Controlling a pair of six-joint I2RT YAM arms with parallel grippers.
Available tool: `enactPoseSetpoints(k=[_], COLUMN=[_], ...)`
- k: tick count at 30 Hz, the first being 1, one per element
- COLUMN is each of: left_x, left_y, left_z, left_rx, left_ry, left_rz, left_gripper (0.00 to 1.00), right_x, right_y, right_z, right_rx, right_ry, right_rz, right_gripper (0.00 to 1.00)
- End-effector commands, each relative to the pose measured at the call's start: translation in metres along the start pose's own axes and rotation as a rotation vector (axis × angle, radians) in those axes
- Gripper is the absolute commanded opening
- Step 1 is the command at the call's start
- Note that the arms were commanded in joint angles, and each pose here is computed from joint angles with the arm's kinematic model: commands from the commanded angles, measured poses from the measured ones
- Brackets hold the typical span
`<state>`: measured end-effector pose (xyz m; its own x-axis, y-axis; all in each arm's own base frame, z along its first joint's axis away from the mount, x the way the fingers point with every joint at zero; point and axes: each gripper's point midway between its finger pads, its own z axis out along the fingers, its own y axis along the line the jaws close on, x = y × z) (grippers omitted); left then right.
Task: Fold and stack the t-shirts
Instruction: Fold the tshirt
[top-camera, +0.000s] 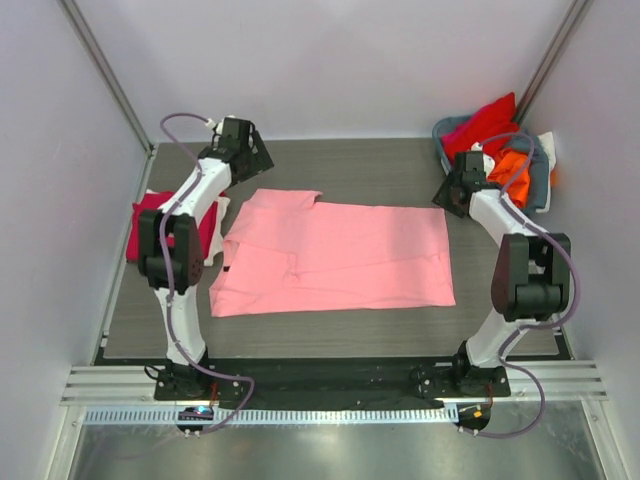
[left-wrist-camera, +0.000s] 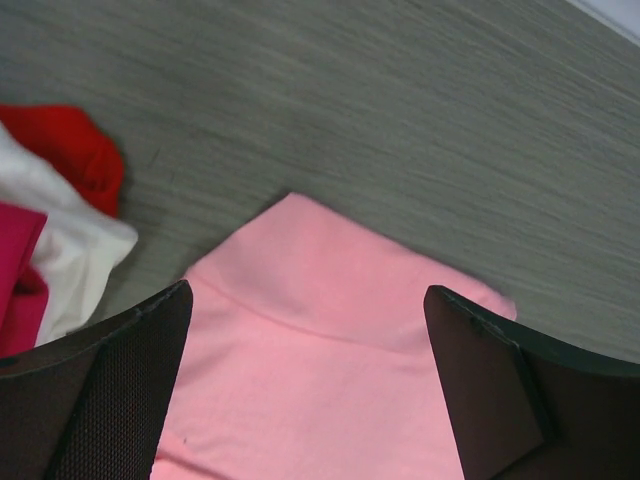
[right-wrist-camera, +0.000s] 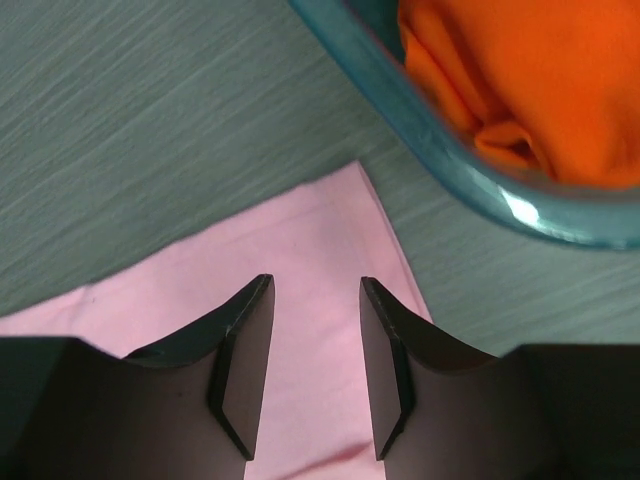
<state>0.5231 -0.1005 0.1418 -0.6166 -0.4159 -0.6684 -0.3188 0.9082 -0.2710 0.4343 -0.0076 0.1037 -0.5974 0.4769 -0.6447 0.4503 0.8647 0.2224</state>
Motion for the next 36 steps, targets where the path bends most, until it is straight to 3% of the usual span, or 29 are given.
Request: enactPoseSetpoints(k=[1, 12, 19, 25, 32, 36], left_x=[-0.02, -0.012, 0.007, 0.016, 0.024, 0.027], left_y=[-0.006, -0.008, -0.008, -0.003, 0.006, 0.009], left_z=[0.01, 0.053, 0.074, 0.087, 0.1, 0.104], left_rx=[-0.003, 0.042, 0.05, 0.029, 0.002, -0.005], left_ry=[-0.005, 0.047, 0.1, 0.124, 0.157, 0.168], left_rz=[0.046, 0.018, 0.021, 0.024, 0.021, 0.013], left_gripper=[0.98, 0.97, 0.97, 0.94, 0.82, 0.77], right_x=[-0.028, -0.018, -0.004, 0.005, 0.008, 0.005], right_y=[0.006, -0.012, -0.013, -0.014, -0.001, 0.003], right_z=[0.017, 0.075, 0.093, 0.095, 0.091, 0.085], right_rx=[0.033, 0.173, 0.176, 0.169, 0.146, 0.141], right_ry=[-0.049, -0.003, 0.045, 0.071, 0.075, 0.062], right_rz=[-0.034, -0.117, -0.119, -0.127, -0.163, -0.168], right_gripper=[0.45, 0.43, 0.42, 0.3, 0.03, 0.01])
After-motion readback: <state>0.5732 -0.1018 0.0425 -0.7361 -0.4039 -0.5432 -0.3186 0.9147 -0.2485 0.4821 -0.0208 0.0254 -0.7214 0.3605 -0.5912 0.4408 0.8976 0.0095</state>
